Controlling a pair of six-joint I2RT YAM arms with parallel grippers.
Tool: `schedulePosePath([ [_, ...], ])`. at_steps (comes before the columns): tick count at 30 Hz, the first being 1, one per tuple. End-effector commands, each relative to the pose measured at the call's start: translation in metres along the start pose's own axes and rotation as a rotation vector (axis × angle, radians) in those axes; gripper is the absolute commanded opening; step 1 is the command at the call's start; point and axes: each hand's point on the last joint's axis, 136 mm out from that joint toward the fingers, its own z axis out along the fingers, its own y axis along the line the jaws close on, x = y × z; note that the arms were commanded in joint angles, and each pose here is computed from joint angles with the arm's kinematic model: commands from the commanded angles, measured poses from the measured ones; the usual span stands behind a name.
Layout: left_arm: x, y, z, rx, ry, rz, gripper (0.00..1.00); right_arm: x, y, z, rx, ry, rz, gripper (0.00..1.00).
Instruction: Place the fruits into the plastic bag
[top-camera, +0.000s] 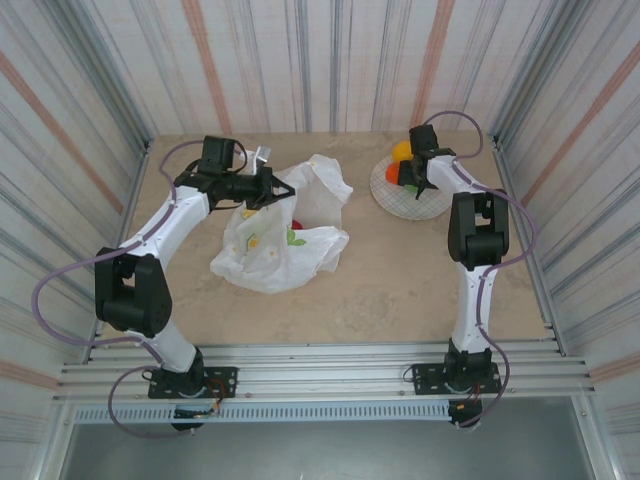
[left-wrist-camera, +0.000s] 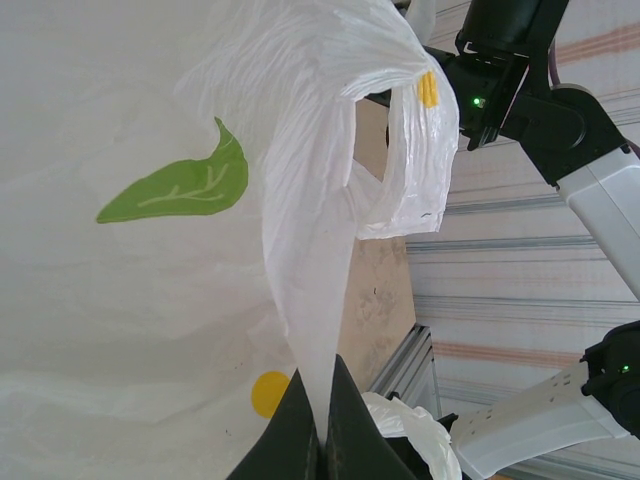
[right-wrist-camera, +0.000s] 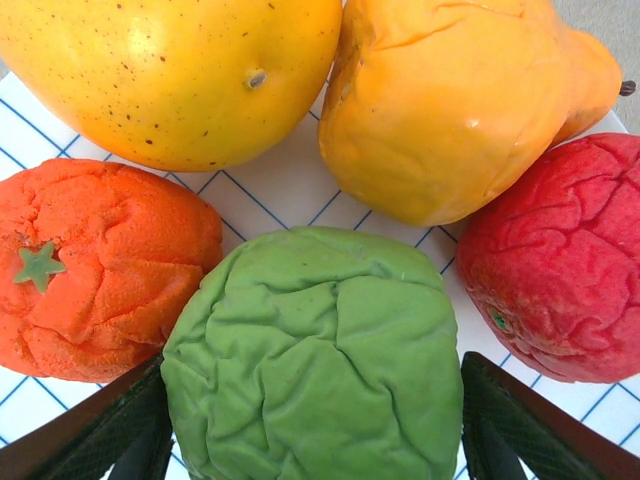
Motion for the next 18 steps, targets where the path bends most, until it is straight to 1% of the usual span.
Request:
schedulePosePath([
  [1, 0.001, 0.000, -0.003, 0.011, 0.006, -0.017, 0.00, 0.001, -0.006, 0.004, 0.026, 0.018, -0.025, 0.69],
  [4, 0.001, 0.001, -0.002, 0.011, 0.007, -0.021, 0.00, 0.001, -0.007, 0.003, 0.025, 0.021, -0.026, 0.65],
  [7, 0.001, 0.000, -0.002, 0.011, 0.006, -0.020, 0.00, 0.000, -0.008, -0.005, 0.019, 0.014, -0.024, 0.62],
  [10, 0.002, 0.000, -0.002, 0.015, 0.009, -0.021, 0.00, -0.004, -0.009, -0.027, 0.004, -0.018, -0.018, 0.60],
  [13, 0.001, -0.002, -0.003, 0.020, 0.008, -0.021, 0.00, -0.001, -0.009, -0.058, -0.026, -0.055, -0.002, 0.59],
  [14, 0.002, -0.003, -0.003, 0.022, 0.008, -0.019, 0.00, 0.002, -0.007, -0.072, -0.052, -0.072, 0.011, 0.59],
  [16, 0.002, -0.004, -0.004, 0.023, 0.006, -0.015, 0.00, 0.012, 0.006, -0.099, -0.152, -0.102, 0.043, 0.58],
  [18, 0.001, -0.007, -0.005, 0.028, 0.003, -0.009, 0.00, 0.035, 0.026, -0.128, -0.300, -0.114, 0.080, 0.58],
])
